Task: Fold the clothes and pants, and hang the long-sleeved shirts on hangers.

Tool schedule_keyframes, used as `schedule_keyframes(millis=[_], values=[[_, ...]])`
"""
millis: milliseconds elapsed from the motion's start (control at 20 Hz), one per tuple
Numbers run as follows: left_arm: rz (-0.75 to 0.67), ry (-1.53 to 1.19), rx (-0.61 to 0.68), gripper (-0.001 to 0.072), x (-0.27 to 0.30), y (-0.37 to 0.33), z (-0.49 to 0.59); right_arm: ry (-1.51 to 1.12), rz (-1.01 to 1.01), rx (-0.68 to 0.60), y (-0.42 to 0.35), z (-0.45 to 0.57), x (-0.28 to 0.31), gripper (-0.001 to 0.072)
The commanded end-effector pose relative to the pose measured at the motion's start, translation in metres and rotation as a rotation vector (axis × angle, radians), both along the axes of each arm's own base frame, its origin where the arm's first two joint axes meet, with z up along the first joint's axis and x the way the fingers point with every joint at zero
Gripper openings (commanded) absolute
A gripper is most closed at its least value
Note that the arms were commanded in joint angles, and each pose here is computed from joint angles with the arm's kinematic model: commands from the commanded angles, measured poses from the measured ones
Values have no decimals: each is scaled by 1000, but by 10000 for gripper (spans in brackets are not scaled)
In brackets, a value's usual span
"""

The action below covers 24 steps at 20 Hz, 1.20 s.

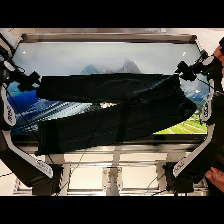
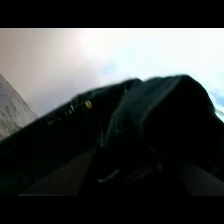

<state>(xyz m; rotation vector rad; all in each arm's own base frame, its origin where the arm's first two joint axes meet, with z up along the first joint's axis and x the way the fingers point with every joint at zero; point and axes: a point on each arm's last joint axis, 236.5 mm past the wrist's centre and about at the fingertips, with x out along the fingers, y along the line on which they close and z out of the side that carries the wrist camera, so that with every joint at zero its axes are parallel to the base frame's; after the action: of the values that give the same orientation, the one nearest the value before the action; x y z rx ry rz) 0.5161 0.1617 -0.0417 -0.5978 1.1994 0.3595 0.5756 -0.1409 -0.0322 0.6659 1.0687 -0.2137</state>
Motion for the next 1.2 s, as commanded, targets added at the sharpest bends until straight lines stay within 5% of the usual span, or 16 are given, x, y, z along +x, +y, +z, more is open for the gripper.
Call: schedule_keyframes(millis=[0,100,400,700,900,1150], values=[[-177,112,-13,413,-38,-9,9,127,96,-12,-7,1,-41,426],[-280,200,39,425,-68,-4,24,200,183,-78,-14,12,-68,426],[-230,343,184,425,-152,34,62,337,213,-225,-36,64,-129,427],[-200,515,18,425,-296,21,5,365,228,-202,-20,80,-162,433],[-124,292,-66,423,-308,-20,-21,408,270,-184,-7,71,-193,433],[-175,433,-216,423,-350,-60,-15,480,288,-140,6,50,-222,433]])
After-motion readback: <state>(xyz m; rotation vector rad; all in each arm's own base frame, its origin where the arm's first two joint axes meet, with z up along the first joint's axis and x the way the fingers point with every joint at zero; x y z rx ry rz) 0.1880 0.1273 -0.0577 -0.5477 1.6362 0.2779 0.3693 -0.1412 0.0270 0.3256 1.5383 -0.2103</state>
